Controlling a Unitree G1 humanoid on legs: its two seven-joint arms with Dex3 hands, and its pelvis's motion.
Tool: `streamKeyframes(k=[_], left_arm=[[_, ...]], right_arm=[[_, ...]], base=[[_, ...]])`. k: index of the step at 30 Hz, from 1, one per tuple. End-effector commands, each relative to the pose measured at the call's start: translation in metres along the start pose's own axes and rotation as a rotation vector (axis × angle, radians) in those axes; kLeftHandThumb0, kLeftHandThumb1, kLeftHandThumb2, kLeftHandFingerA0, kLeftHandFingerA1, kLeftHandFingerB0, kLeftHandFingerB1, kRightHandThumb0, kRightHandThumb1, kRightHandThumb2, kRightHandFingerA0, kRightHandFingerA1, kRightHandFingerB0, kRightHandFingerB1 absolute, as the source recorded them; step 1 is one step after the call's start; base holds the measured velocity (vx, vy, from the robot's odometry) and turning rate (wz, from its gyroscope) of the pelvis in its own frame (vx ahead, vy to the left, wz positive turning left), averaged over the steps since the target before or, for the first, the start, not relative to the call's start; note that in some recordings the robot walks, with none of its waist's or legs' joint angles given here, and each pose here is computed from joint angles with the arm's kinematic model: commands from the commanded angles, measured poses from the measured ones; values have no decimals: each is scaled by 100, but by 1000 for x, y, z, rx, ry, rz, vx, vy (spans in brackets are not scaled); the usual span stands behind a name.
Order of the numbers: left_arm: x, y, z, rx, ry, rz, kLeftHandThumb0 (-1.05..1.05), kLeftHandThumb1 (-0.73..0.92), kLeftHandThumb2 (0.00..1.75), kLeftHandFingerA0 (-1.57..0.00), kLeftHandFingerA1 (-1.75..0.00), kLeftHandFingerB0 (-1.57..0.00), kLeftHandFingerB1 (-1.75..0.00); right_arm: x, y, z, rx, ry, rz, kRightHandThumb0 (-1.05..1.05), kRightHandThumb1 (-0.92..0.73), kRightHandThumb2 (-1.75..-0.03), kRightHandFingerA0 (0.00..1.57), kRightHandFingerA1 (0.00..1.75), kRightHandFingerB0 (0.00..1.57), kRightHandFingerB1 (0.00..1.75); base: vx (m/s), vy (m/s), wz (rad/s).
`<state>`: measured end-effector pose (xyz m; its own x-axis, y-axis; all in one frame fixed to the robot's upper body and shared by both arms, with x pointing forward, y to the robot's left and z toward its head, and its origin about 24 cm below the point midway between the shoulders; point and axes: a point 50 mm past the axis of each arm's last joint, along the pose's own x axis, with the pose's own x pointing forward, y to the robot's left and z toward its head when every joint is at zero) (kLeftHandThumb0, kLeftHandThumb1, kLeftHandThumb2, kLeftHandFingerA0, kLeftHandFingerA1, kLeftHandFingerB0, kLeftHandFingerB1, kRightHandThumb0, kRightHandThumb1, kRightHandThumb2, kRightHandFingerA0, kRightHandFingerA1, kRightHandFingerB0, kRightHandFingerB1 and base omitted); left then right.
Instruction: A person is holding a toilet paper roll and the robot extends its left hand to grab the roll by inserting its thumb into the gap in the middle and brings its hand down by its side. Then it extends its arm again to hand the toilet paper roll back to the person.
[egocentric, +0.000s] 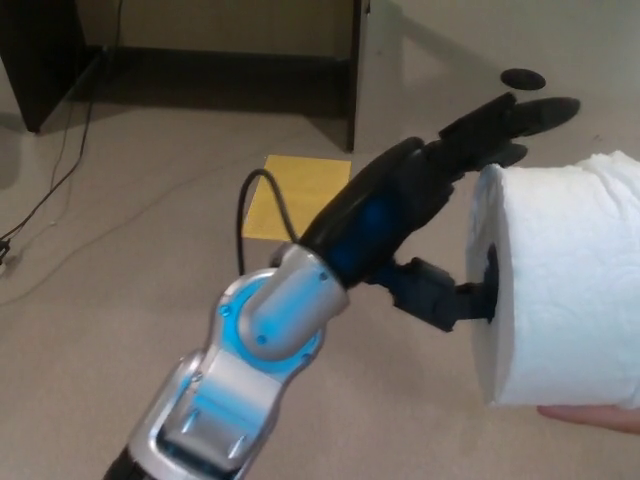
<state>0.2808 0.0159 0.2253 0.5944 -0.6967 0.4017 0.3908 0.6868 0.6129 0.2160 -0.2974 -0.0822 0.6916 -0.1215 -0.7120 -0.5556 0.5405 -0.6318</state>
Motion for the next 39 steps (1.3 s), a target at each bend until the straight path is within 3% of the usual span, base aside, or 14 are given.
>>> streamKeyframes(k=[1, 9, 11, 12, 13, 14, 15, 17, 22, 26, 27, 31, 33, 39], left_arm=[[10, -1, 10, 36, -45, 8, -51, 39, 64, -26, -41, -15, -34], [28, -9, 22, 40, -99, -11, -47, 41, 65, -30, -41, -19, -37], [31, -12, 23, 23, -131, -39, -40, 60, 59, -46, -41, -25, -30], [31, -15, 21, 2, -153, -49, -34, 70, 62, -69, -48, -30, -31], [32, -17, 20, -7, -161, -51, -34, 70, 62, -69, -48, -30, -31], [33, -19, 19, -47, -145, -120, -17, 79, 64, -112, -57, -63, -39], [32, -20, 19, -50, -145, -135, -6, 80, 65, -120, -67, -80, -47], [30, -23, 18, -49, -145, -120, -6, 72, 75, -112, -103, -98, -79], [25, -24, 15, 18, -129, -40, -12, 82, 64, -66, -158, -58, -147], [23, -21, 15, 31, -130, -16, -9, 84, 68, -63, -163, -58, -149], [22, -19, 14, 26, -136, -5, -5, 90, 65, -76, -174, -55, -156], [19, -13, 13, 25, -149, 31, -7, 80, 73, -66, -165, -61, -145], [17, -6, 15, 26, -154, 54, -6, 77, 77, -81, -160, -67, -139], [14, 32, 24, 47, -210, 188, -6, 70, 94, -89, -153, -75, -124]], right_arm=[[0, -1, -1, 5, 5, -2, -40, -67, -60, 79, 80, 34, 33], [0, 0, -1, 11, 4, -1, -39, -66, -60, 78, 80, 33, 32], [0, 0, -1, 4, 3, -1, -40, -67, -61, 82, 83, 33, 32], [0, 1, -1, -4, 3, -2, -41, -67, -63, 81, 82, 34, 33], [0, 1, -1, -6, 3, -2, -41, -67, -63, 81, 82, 34, 33], [0, 1, 0, -3, -1, -2, -41, -67, -62, 78, 79, 34, 33], [0, 1, 0, -1, 1, 0, -40, -67, -60, 78, 79, 33, 32], [0, 0, -1, 0, 0, 2, -40, -67, -60, 79, 78, 34, 33], [0, -2, 0, 21, 3, 1, -41, -68, -62, 76, 80, 33, 33], [0, -2, 0, 32, 4, 2, -40, -67, -62, 75, 81, 34, 33], [0, -2, 1, 21, 0, 3, -39, -68, -62, 75, 78, 34, 33], [1, -1, 1, 19, 1, 3, -40, -67, -62, 76, 81, 35, 33], [1, -1, 1, 20, 4, 4, -40, -68, -62, 76, 81, 34, 33], [1, -2, 1, 29, 1, 3, -39, -67, -61, 75, 77, 35, 33]], base=[[0, 0, 0], [0, 0, 0], [0, 0, 0], [0, 0, 0], [0, 0, 0], [0, 0, 0], [0, 0, 0], [0, 0, 0], [0, 0, 0], [0, 0, 0], [0, 0, 0], [0, 0, 0], [0, 0, 0], [0, 0, 0]])
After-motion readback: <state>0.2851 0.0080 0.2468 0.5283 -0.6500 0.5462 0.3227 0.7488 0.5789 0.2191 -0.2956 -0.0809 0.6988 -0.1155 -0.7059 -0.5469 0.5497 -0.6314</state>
